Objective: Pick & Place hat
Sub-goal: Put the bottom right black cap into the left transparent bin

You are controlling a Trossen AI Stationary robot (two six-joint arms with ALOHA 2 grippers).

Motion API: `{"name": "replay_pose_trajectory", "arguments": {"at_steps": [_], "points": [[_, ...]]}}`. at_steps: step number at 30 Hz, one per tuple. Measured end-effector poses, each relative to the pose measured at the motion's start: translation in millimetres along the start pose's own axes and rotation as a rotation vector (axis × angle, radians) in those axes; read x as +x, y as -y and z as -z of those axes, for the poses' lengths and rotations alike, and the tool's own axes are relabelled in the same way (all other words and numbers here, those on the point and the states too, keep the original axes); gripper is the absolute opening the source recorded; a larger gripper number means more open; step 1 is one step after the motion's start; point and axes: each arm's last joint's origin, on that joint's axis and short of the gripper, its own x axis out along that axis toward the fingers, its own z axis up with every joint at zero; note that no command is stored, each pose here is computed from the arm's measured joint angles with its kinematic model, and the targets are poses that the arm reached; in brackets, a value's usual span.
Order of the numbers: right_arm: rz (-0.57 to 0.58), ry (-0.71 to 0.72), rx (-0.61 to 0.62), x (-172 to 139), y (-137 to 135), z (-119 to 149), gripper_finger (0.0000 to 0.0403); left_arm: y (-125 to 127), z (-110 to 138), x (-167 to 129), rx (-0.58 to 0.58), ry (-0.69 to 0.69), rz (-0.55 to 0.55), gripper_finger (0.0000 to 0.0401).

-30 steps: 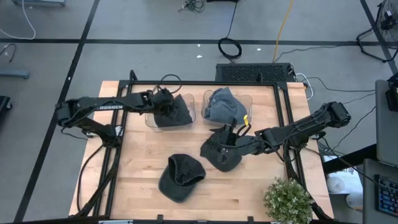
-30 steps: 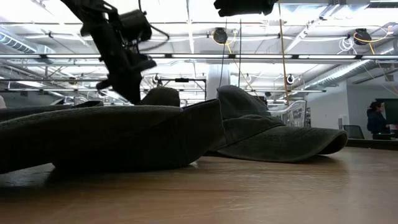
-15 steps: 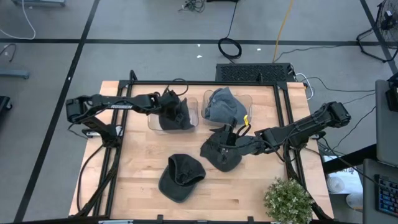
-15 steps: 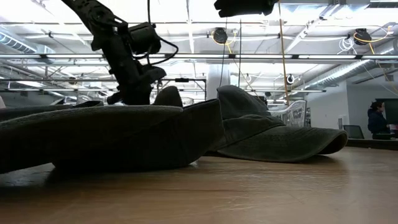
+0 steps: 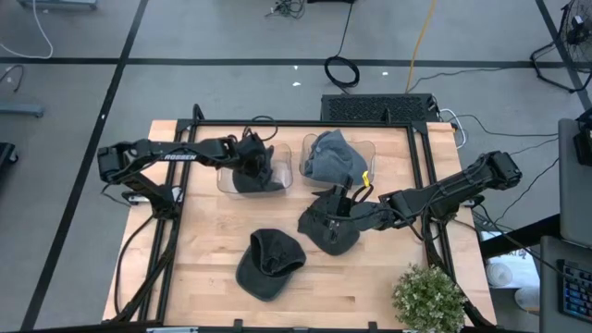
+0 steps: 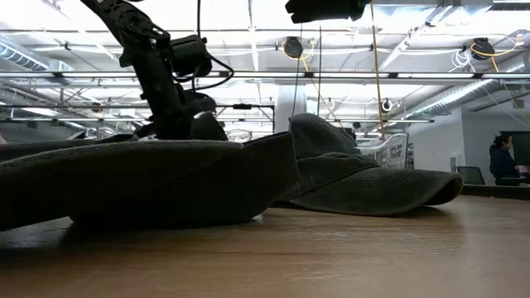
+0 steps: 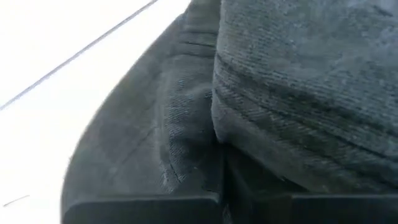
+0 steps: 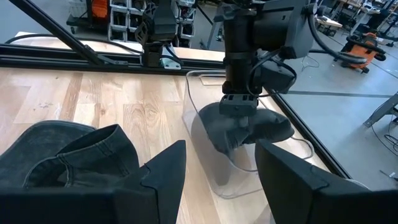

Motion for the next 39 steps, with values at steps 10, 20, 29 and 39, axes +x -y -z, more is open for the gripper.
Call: {"name": "replay_pose_trajectory", "arguments": {"at_steps": [10,20,29,39], "points": [[0.001,-0.007,-0.005,0.1,0.2,0.7,0.0180,9.0,-6.4,-40.6,0.022,0.068,0.126,0.0002],[-0.021,-0.011,0.001,0.1,-0.5,1.2,0.0180,-2.9,22.1,-34.6,0.002,-0.002,-0.084,0.0001],[-0.021,-0.008,0.018,0.2,-0.4,0.8,0.0180,-19.4,35.1,-6.8,-0.044,0.011,-0.082,0.0001],[-0.017,-0.021,0.006,1.8,-0.4,8.2,0.0180,-5.8,14.4,-46.4,-0.038,0.100,0.059,0.0003]]}}
